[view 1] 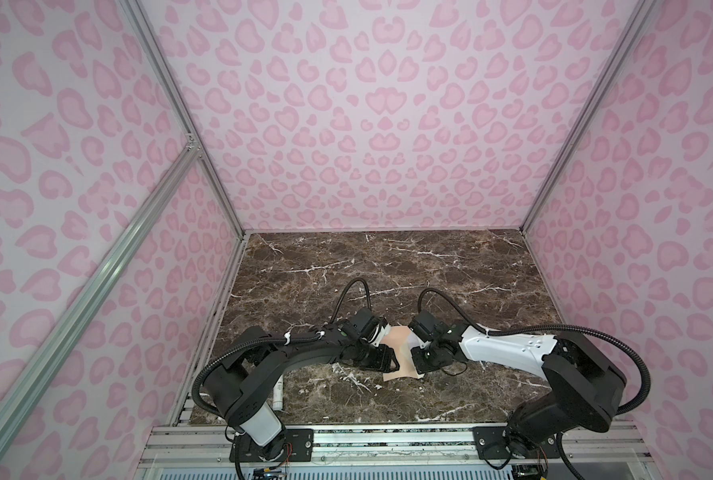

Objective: Place the letter into the envelope and seal it

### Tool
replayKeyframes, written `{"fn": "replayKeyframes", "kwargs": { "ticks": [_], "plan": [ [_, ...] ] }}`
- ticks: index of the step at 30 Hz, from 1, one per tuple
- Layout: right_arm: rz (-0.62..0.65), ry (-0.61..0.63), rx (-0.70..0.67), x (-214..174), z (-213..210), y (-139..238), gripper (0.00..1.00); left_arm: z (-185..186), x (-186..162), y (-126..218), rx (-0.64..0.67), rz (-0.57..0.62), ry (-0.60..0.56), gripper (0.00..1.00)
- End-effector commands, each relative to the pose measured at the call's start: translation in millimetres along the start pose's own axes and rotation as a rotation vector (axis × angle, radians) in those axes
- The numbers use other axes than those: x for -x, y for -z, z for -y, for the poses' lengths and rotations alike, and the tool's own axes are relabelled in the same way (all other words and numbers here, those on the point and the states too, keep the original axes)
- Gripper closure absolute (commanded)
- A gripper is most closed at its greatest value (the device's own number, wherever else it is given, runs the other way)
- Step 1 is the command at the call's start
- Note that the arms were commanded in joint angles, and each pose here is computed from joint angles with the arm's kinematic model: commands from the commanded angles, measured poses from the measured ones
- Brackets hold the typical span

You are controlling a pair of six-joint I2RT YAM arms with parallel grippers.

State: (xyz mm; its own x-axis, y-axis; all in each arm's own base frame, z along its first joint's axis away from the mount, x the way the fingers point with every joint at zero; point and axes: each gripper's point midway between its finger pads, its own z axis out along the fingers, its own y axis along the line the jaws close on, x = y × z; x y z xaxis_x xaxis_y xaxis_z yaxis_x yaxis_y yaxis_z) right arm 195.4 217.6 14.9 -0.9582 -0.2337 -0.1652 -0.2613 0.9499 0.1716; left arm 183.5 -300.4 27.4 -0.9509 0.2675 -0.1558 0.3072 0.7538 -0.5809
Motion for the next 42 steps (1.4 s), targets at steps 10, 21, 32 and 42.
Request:
{"fn": "replayKeyframes", "kwargs": {
  "ticks": [10,21,32,42],
  "plan": [
    [-0.034,0.005,-0.098,-8.9,17.8,1.8,0.9,-47.7,-9.3,19.8,0.287,-0.002,0.033,0.35],
    [-0.036,0.01,-0.095,-10.4,17.6,2.7,0.9,14.6,11.8,12.0,-0.026,0.054,0.001,0.44],
    [-0.024,0.013,-0.074,-6.6,12.3,6.1,0.89,14.4,7.9,-9.1,-0.084,0.006,0.024,0.5],
    [-0.008,0.03,-0.052,-4.2,9.3,14.8,0.81,-7.5,-0.5,-15.5,0.001,-0.028,0.043,0.54]
  ]
}}
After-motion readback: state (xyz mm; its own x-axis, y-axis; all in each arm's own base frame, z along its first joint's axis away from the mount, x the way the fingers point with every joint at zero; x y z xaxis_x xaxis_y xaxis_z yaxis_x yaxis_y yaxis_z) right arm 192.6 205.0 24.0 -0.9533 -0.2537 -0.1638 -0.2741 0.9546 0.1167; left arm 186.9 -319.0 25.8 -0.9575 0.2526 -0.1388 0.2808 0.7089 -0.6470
